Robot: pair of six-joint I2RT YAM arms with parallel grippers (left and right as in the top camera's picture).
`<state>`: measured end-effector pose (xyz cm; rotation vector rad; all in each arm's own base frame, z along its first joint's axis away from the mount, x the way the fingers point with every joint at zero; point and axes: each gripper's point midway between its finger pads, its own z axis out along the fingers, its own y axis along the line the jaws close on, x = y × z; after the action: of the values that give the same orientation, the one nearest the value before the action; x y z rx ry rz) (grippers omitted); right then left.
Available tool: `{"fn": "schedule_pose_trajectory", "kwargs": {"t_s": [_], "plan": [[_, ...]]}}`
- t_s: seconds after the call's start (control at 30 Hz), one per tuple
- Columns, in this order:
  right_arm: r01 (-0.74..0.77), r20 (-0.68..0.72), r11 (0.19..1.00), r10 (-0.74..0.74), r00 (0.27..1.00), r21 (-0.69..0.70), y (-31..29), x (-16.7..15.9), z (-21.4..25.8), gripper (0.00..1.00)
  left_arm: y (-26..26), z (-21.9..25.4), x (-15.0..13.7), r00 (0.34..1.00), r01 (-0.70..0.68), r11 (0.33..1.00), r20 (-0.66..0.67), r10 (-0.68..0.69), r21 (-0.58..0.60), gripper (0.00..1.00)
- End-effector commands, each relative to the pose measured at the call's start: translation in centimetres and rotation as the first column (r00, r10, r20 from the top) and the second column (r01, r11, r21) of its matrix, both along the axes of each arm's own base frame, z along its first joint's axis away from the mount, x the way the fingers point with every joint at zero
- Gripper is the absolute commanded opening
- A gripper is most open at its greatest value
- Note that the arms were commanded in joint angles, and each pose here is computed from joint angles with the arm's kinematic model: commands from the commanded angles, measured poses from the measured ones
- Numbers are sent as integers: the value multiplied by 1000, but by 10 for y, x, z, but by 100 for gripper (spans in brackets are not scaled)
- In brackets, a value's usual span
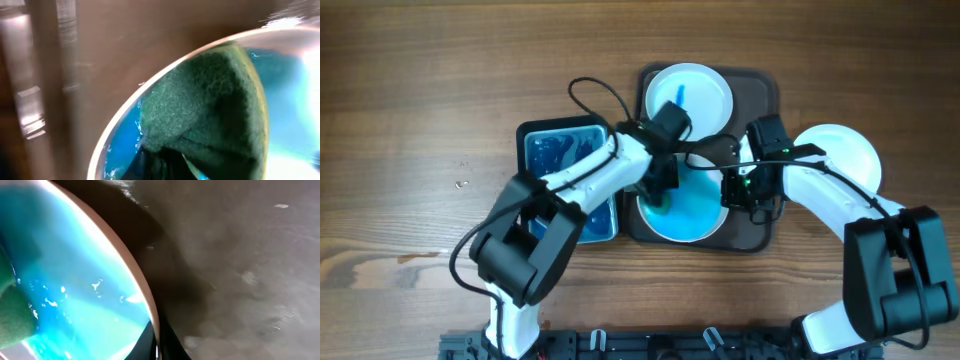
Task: Clean dirty plates on tray and stack at the side
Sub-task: 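Scrub the lower plate with the sponge in the left gripper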
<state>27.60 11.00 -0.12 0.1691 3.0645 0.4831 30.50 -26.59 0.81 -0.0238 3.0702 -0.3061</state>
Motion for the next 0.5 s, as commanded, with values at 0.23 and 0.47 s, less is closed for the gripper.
{"fn": "schedule_pose_trajectory", "kwargs": {"t_s": [0.23, 0.47], "plan": [[30, -21, 998, -31, 999, -58, -9, -1, -10, 4, -94, -16, -93, 920, 150, 904, -279, -276, -399, 4], [30, -21, 998, -31, 999, -58, -9, -1, -10, 4, -59, -26, -88, 923, 122, 952, -321, -212, -279, 4]]}}
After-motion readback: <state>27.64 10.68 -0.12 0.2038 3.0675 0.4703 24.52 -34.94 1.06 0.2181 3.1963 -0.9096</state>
